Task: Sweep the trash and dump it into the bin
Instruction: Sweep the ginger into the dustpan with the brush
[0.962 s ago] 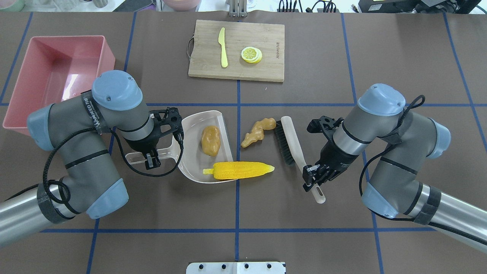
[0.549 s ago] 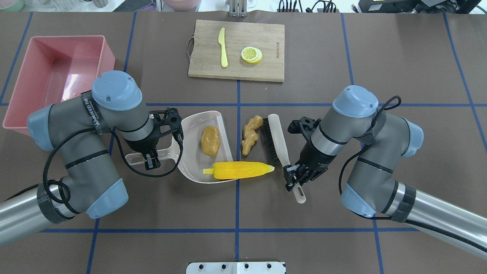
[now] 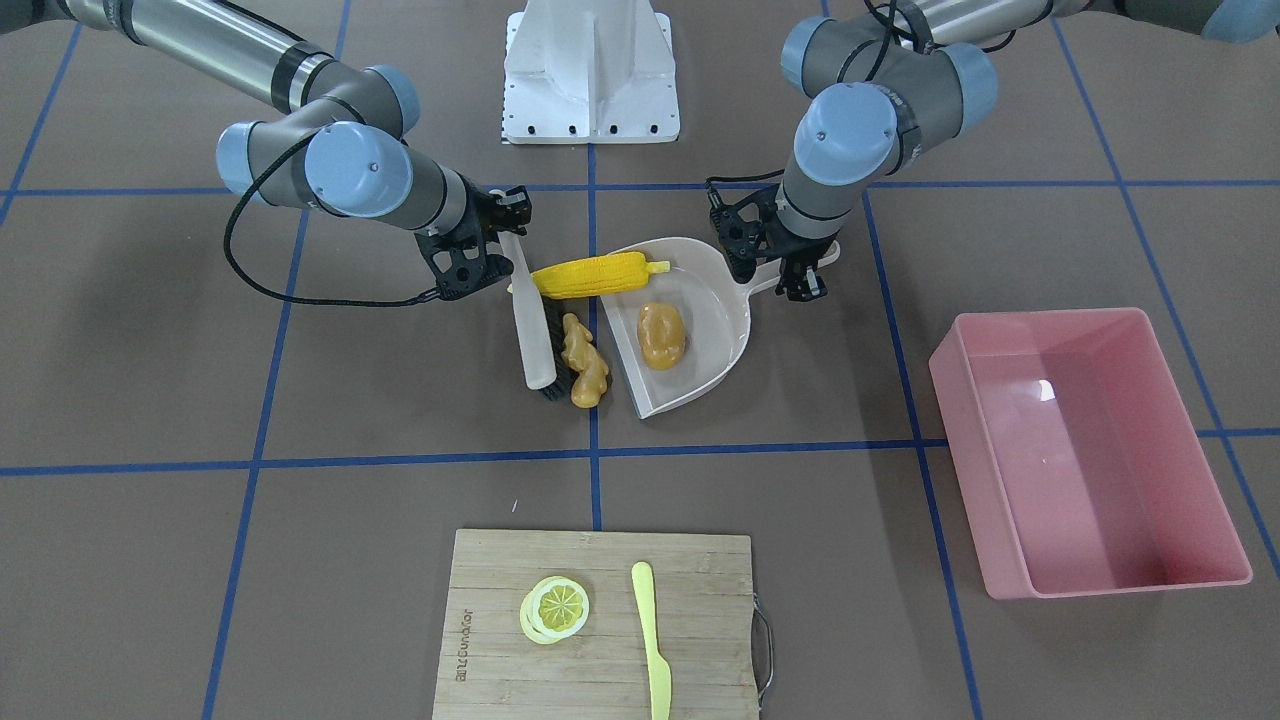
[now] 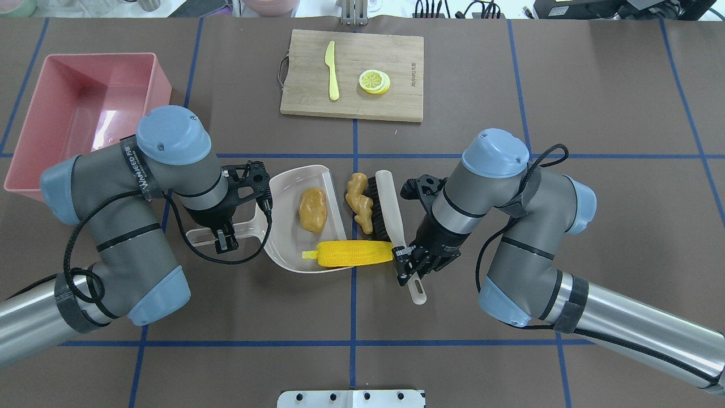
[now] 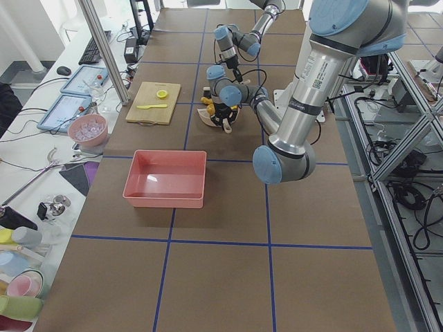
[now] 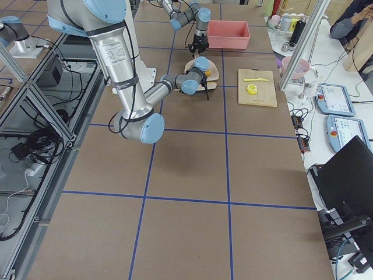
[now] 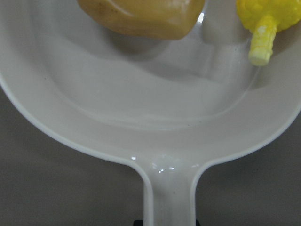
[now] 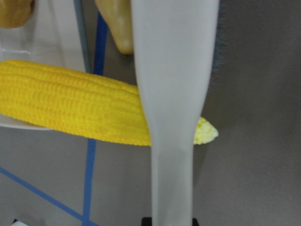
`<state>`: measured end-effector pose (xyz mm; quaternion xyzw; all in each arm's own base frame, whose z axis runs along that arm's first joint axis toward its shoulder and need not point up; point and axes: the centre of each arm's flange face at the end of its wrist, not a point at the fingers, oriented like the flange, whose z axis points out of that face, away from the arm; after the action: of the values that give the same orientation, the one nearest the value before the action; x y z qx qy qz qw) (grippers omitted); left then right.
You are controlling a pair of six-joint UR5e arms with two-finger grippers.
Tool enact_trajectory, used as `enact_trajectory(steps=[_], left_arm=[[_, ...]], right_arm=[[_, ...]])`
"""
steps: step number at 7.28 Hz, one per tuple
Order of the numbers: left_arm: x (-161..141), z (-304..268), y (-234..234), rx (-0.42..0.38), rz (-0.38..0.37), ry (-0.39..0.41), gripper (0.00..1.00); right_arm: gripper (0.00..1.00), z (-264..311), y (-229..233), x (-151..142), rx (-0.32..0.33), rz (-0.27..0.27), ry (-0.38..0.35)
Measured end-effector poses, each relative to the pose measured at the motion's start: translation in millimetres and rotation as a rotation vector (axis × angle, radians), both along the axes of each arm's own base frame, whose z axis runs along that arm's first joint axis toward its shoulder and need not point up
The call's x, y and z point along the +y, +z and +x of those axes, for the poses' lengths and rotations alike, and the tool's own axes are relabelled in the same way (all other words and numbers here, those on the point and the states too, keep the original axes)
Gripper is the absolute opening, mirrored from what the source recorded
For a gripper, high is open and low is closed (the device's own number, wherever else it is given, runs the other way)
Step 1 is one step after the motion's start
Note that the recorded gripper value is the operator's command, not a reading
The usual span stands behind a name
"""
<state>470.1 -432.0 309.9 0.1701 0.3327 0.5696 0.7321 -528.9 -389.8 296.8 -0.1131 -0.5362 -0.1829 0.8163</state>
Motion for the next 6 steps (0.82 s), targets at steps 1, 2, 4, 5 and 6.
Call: enact_trajectory(steps=[1, 2, 4, 5, 6], left_arm=[[0, 0, 0, 0.0, 0.0, 0.0, 0.0], [0, 0, 0, 0.0, 0.0, 0.0, 0.0], [0, 0, 0, 0.0, 0.0, 0.0, 0.0], [0, 0, 0, 0.0, 0.0, 0.0, 0.0], [0, 0, 0, 0.0, 0.0, 0.0, 0.0]], right_arm=[[0.0, -4, -7, 2, -0.005, -0.003, 0.001], [0.0, -9, -15, 5, -0.008, -0.004, 0.005], [0.0, -28, -36, 13, -0.008, 0.007, 0.025], [0.0, -38, -45, 17, -0.006, 0.01, 0.03], [0.0, -48, -53, 18, -0.005, 0.009, 0.034]])
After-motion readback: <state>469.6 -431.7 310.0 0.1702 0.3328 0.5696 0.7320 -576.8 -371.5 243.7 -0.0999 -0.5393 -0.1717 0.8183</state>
